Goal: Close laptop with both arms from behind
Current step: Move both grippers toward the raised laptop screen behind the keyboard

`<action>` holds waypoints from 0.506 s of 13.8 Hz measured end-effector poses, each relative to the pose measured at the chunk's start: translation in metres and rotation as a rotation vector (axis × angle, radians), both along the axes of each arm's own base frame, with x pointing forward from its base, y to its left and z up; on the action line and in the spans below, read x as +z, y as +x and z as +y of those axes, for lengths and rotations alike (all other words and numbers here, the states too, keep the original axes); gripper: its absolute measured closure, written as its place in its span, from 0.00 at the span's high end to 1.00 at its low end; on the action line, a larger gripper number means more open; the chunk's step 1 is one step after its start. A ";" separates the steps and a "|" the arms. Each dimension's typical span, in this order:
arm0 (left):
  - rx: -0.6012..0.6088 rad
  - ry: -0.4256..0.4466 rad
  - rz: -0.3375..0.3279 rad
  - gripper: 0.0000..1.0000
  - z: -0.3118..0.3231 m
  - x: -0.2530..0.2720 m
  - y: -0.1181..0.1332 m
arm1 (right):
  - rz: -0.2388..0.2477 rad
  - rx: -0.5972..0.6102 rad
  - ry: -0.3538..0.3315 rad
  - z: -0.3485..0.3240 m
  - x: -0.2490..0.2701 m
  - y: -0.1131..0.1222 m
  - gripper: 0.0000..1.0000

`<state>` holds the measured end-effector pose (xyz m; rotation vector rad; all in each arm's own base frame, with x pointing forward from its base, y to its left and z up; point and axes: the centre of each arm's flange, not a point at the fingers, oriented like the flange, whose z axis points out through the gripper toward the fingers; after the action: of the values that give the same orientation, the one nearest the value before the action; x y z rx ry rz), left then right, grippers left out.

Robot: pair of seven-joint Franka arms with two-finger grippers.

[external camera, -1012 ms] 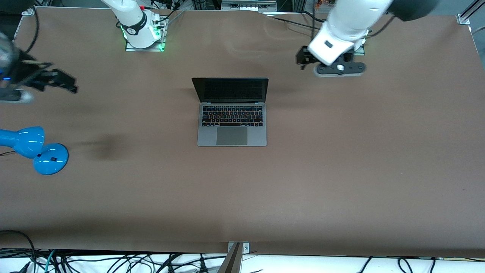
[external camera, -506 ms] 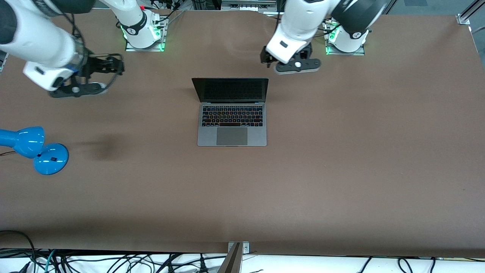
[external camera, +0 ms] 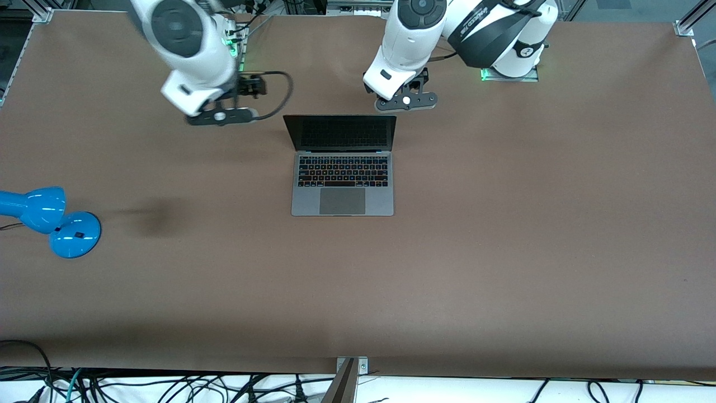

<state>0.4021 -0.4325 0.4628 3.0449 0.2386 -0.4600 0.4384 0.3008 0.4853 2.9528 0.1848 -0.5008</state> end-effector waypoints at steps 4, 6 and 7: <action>0.010 0.002 0.045 0.06 0.001 -0.018 -0.007 | -0.016 -0.032 -0.010 0.042 -0.026 -0.032 0.54; 0.040 -0.022 0.105 0.01 0.001 -0.031 -0.012 | -0.007 -0.043 -0.018 0.057 -0.039 -0.043 0.32; 0.052 -0.026 0.130 0.01 0.002 -0.039 -0.013 | 0.001 -0.045 -0.021 0.063 -0.047 -0.046 0.20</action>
<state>0.3892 -0.4303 0.4240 2.9783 0.3141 -0.6529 0.3921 0.3640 0.4380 2.9417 0.1128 -0.5062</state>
